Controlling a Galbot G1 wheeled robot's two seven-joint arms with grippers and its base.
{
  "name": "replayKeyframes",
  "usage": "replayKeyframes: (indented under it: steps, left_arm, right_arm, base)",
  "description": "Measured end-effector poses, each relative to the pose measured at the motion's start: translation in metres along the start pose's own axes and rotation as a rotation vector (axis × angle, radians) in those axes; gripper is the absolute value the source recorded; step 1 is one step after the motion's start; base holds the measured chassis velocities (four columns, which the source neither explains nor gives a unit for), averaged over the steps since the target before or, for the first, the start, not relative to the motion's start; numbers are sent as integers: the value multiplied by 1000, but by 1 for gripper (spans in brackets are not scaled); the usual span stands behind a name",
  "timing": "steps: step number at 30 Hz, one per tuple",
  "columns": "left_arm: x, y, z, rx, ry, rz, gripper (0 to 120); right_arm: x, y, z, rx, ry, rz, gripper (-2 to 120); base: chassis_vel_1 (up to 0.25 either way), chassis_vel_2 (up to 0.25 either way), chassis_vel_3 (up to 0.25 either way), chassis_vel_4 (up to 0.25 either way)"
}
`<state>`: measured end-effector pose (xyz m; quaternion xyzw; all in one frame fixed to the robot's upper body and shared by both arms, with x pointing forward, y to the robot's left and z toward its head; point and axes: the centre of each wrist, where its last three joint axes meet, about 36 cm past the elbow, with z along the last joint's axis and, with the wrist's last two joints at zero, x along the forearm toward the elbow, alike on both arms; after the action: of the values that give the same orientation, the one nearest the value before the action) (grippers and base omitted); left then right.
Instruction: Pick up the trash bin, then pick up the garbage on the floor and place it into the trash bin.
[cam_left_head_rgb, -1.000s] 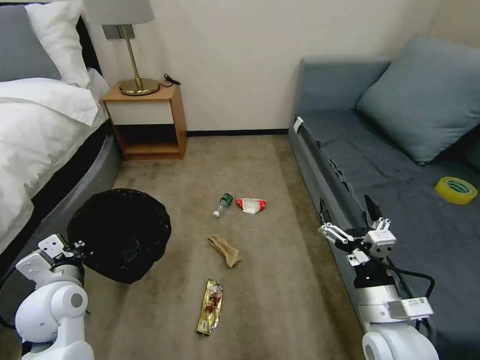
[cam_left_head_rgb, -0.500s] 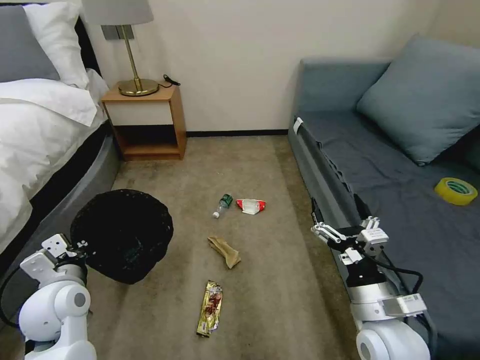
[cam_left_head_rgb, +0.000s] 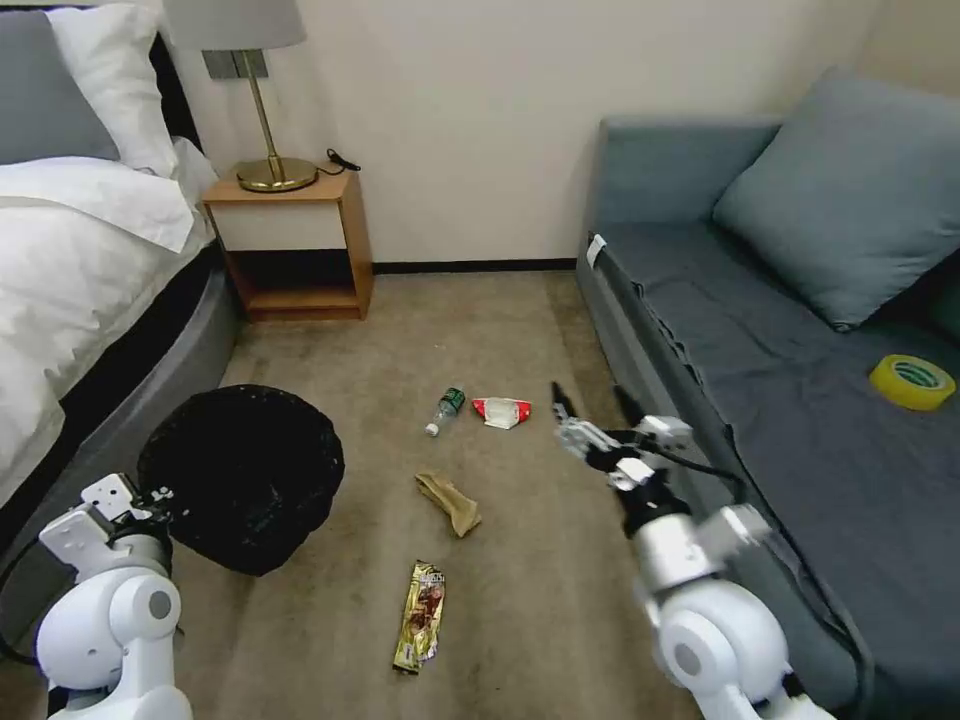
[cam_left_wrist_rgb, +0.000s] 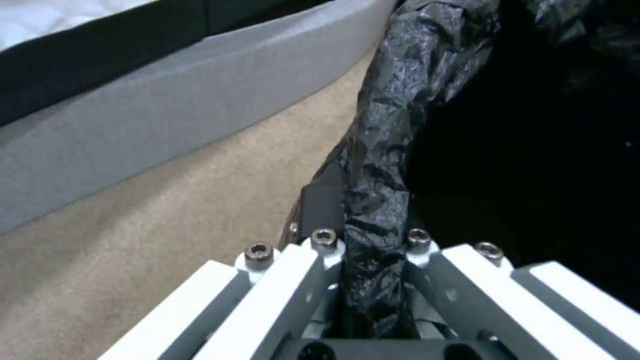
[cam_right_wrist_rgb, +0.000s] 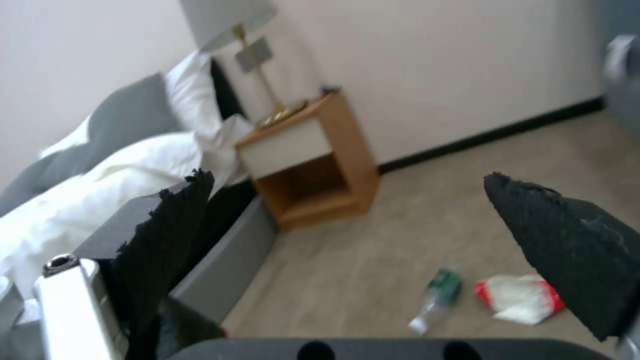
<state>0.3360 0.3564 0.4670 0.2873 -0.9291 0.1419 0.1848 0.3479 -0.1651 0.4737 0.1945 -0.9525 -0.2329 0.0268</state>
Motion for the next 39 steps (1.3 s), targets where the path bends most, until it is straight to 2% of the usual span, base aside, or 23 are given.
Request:
replayKeyframes:
  steps: [7, 12, 16, 22, 25, 39]
  left_arm:
    - [-1, 2, 1, -4, -1, -15, 2]
    - [-2, 3, 2, -7, -1, -25, 2]
    - [-3, 3, 2, -14, -2, -27, 2]
    - [-4, 5, 1, -16, -5, -31, 2]
    - [-4, 8, 1, -16, -7, -39, 2]
    - [2, 13, -4, -19, -27, -48, 2]
  right_arm:
    - [-27, 2, 7, -31, 157, -14, 100]
    - [-45, -6, 18, 26, 286, -21, 100]
    - [-57, -15, 30, 89, 456, -32, 100]
    - [-67, -20, 44, 123, 549, -47, 100]
    - [-75, -22, 52, 127, 656, -64, 100]
    - [-114, -11, 83, 252, 793, -109, 100]
  base:
    - [0, 0, 0, 0]
    - [0, 0, 0, 0]
    - [0, 0, 0, 0]
    - [0, 0, 0, 0]
    - [0, 0, 0, 0]
    - [0, 0, 0, 0]
